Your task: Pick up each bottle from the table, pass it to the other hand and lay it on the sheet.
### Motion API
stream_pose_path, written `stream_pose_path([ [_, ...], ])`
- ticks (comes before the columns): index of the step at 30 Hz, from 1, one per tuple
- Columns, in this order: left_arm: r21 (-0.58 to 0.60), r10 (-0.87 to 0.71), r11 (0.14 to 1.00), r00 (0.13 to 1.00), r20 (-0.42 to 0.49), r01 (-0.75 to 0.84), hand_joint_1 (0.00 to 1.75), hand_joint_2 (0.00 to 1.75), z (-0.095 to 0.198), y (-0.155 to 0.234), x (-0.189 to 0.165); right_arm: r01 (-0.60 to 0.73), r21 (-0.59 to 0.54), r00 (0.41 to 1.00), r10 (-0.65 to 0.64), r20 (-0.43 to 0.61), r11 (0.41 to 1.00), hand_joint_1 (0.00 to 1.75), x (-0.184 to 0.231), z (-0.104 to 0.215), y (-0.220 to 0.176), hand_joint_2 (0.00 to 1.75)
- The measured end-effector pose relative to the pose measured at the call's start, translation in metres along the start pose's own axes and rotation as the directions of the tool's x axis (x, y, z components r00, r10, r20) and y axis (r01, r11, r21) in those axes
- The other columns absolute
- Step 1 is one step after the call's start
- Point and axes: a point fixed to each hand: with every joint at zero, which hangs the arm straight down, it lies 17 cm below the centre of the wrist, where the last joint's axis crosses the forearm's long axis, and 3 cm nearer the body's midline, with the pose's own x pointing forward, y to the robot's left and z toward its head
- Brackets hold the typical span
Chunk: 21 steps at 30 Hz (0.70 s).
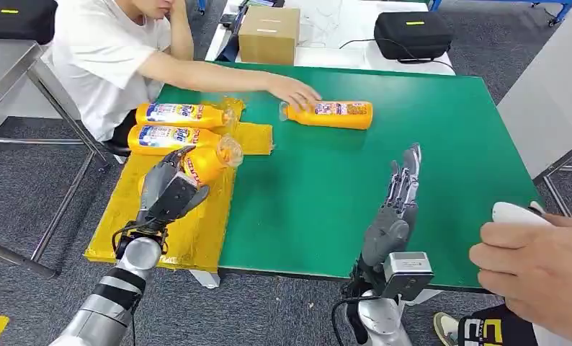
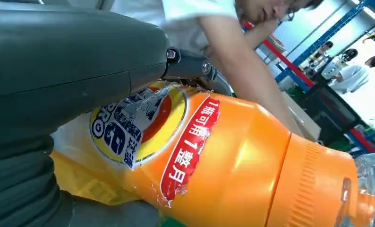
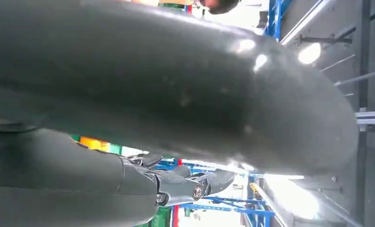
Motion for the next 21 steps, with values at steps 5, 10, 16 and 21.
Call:
stream_pose_path([
  [5, -0.037, -0.157, 0.987, 0.987, -0.040, 0.156, 1.75, 1.75, -0.006, 0.000, -0.013, 0.019, 0.005, 1.000, -0.019, -0.022, 1.000, 0.00, -0.004, 0.002, -0.002, 0.00],
  [10, -0.126, -0.351, 0.933, 0.929, -0.119, 0.336, 1.75, 1.75, -0.014, -0.003, -0.045, 0.036, 0.036, 0.998, -0.034, -0.050, 0.999, 0.00, -0.008, 0.008, 0.003, 1.75],
  [16, -0.260, -0.429, 0.888, 0.885, -0.180, 0.378, 1.75, 1.75, -0.004, -0.021, -0.084, 0.058, 0.094, 0.996, -0.051, -0.078, 0.994, 0.00, -0.013, 0.013, 0.017, 1.75],
  [21, -0.338, -0.418, 0.879, 0.884, -0.210, 0.336, 0.00, 1.75, 0.011, -0.040, -0.104, 0.066, 0.127, 0.994, -0.054, -0.100, 0.990, 0.00, -0.019, 0.019, 0.023, 1.75],
])
